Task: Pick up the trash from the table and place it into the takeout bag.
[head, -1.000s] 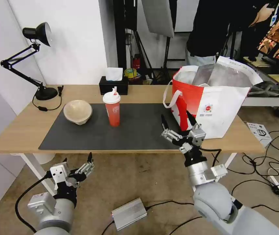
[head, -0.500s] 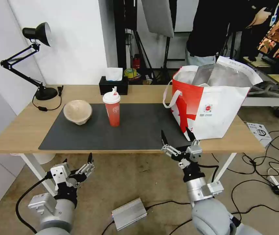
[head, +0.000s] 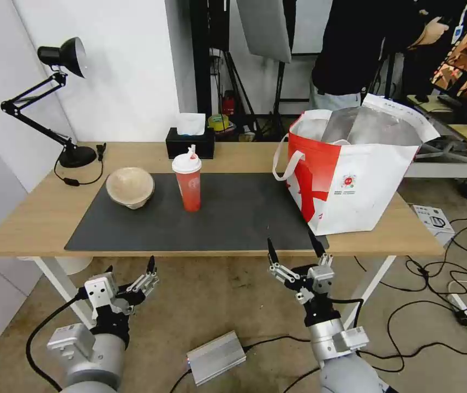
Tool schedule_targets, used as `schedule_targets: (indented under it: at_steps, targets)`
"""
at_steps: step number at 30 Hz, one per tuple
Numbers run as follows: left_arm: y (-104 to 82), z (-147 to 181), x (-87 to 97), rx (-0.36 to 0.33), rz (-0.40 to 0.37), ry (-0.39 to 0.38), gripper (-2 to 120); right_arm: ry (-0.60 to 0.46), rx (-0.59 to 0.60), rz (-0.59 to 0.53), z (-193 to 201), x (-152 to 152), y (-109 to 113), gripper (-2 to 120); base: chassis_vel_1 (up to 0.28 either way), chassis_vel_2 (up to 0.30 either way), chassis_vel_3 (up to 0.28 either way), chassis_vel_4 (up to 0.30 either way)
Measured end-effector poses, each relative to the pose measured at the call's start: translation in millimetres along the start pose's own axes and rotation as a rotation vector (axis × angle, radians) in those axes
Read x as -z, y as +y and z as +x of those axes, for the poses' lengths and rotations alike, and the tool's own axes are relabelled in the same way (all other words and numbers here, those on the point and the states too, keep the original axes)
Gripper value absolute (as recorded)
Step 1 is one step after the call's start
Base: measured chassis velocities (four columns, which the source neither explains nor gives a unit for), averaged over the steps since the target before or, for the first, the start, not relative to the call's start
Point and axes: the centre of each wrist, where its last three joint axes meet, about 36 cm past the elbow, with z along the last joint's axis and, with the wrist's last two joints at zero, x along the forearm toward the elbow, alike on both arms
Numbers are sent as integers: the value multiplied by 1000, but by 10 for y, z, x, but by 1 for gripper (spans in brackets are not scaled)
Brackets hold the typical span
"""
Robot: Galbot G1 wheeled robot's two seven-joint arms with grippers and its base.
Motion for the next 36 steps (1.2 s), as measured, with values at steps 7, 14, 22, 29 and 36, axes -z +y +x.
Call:
schedule_targets:
  at_steps: [7, 14, 22, 29, 36]
  targets:
    - [-3, 3, -1, -1, -2, 0, 100, 44, -27, 16, 74, 18, 26, 100, 0, 0, 0, 0]
    - [6, 7, 4, 1, -4, -2, 100, 80, -66, 24, 124, 42, 72, 100, 0, 0, 0, 0]
    - [1, 8, 4, 4, 2, -3, 100, 103, -83, 29, 141, 23, 117, 100, 0, 0, 0, 0]
    - [-4, -7, -14, 3, 2, -1, 100, 122, -92, 25, 174, -24, 165, 100, 0, 0, 0, 0]
    - [10, -8, -13, 4, -4, -1, 100, 131, -60, 28, 193, -52, 198, 100, 0, 0, 0, 0]
